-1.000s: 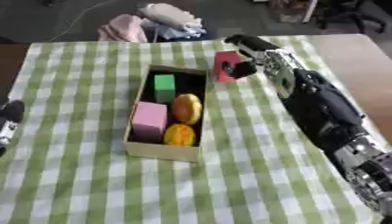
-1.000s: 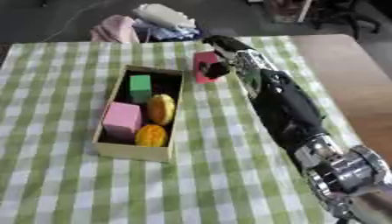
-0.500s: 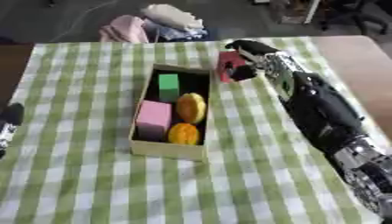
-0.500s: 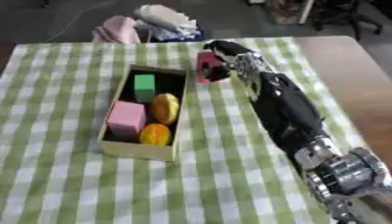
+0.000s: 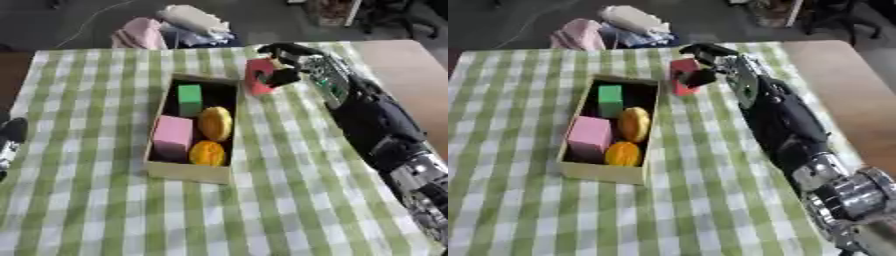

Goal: Pick up objects on the table and place them in the box.

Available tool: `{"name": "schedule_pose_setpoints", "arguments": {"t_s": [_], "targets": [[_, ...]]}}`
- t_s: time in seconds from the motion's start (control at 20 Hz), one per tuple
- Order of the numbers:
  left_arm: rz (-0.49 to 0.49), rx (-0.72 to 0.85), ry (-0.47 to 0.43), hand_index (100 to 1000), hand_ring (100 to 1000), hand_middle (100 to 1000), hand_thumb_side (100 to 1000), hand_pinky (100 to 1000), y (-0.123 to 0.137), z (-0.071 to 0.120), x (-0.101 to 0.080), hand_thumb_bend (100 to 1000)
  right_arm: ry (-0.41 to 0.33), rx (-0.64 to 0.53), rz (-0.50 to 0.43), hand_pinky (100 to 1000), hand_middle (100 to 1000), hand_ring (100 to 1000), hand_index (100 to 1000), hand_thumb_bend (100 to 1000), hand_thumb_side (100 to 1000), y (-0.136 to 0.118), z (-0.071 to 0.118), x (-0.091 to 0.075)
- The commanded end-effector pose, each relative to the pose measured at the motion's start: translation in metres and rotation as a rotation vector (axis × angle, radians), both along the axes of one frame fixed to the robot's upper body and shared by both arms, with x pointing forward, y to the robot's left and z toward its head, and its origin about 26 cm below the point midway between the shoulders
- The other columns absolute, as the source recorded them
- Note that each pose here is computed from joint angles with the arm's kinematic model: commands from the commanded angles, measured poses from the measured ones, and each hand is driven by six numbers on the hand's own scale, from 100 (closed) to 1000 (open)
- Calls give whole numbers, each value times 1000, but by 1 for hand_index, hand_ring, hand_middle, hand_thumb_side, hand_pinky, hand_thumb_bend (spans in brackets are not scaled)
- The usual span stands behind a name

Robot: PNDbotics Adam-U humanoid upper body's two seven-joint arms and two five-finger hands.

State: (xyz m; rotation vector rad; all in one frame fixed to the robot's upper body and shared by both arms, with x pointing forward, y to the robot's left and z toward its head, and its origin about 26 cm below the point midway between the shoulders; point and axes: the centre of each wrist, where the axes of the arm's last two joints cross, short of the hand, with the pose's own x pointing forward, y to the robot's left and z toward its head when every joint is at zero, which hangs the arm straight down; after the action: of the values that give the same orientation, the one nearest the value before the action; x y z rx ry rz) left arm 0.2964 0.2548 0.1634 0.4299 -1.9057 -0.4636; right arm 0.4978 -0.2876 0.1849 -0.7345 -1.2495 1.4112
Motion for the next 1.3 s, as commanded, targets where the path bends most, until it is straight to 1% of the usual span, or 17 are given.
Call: {"name": "schedule_pose_setpoints", "arguments": {"t_s": [0.05, 0.2, 0.25, 0.35, 0.5, 0.6, 0.65, 0.75, 0.85, 1.0, 1.2, 1.3], "targets": [[3, 15, -20, 832, 665, 675, 589, 806, 2, 6, -1, 390, -12, -91, -6, 898, 1000, 970, 1000, 100, 472, -6, 20, 0], [2, 15, -19, 832, 665, 676, 590, 807, 2, 6, -1, 388, -46, -144, -19, 902, 1000, 971, 1000, 100, 322, -4, 20, 0], [1, 15, -20, 832, 665, 677, 591, 807, 2, 6, -1, 387, -70, -159, -24, 904, 1000, 972, 1000, 100, 294, -4, 20, 0], [0, 15, -20, 832, 665, 676, 591, 807, 2, 6, -1, 386, -126, -188, -33, 903, 1000, 969, 1000, 100, 310, -2, 20, 0], [0, 13, -19, 832, 665, 676, 595, 807, 1, 6, -1, 384, -222, -223, -56, 870, 990, 930, 1000, 100, 330, 0, 19, 0], [-2, 12, -19, 832, 665, 677, 596, 807, 1, 5, -1, 383, -275, -238, -72, 847, 967, 904, 1000, 100, 333, 2, 14, 0], [-3, 12, -18, 832, 665, 677, 597, 807, 1, 5, -1, 382, -293, -243, -76, 814, 932, 867, 986, 100, 337, 4, 10, 0], [-4, 11, -18, 832, 666, 677, 598, 807, 1, 5, -1, 381, -316, -250, -76, 812, 929, 865, 985, 100, 339, 7, 1, 1], [-6, 10, -19, 832, 666, 677, 598, 807, 0, 5, -1, 380, -298, -257, -60, 820, 940, 874, 993, 100, 335, 10, -9, 1], [-8, 9, -19, 832, 666, 677, 599, 808, 0, 6, -1, 380, -252, -261, -41, 832, 958, 886, 1000, 100, 332, 13, -18, 1], [-12, 7, -18, 832, 666, 677, 601, 808, -1, 5, -1, 378, -181, -259, -32, 843, 971, 899, 1000, 100, 327, 14, -25, 2], [-11, 7, -20, 832, 666, 677, 600, 808, -1, 6, -1, 377, -157, -257, -32, 827, 949, 882, 998, 100, 329, 14, -25, 2]]}}
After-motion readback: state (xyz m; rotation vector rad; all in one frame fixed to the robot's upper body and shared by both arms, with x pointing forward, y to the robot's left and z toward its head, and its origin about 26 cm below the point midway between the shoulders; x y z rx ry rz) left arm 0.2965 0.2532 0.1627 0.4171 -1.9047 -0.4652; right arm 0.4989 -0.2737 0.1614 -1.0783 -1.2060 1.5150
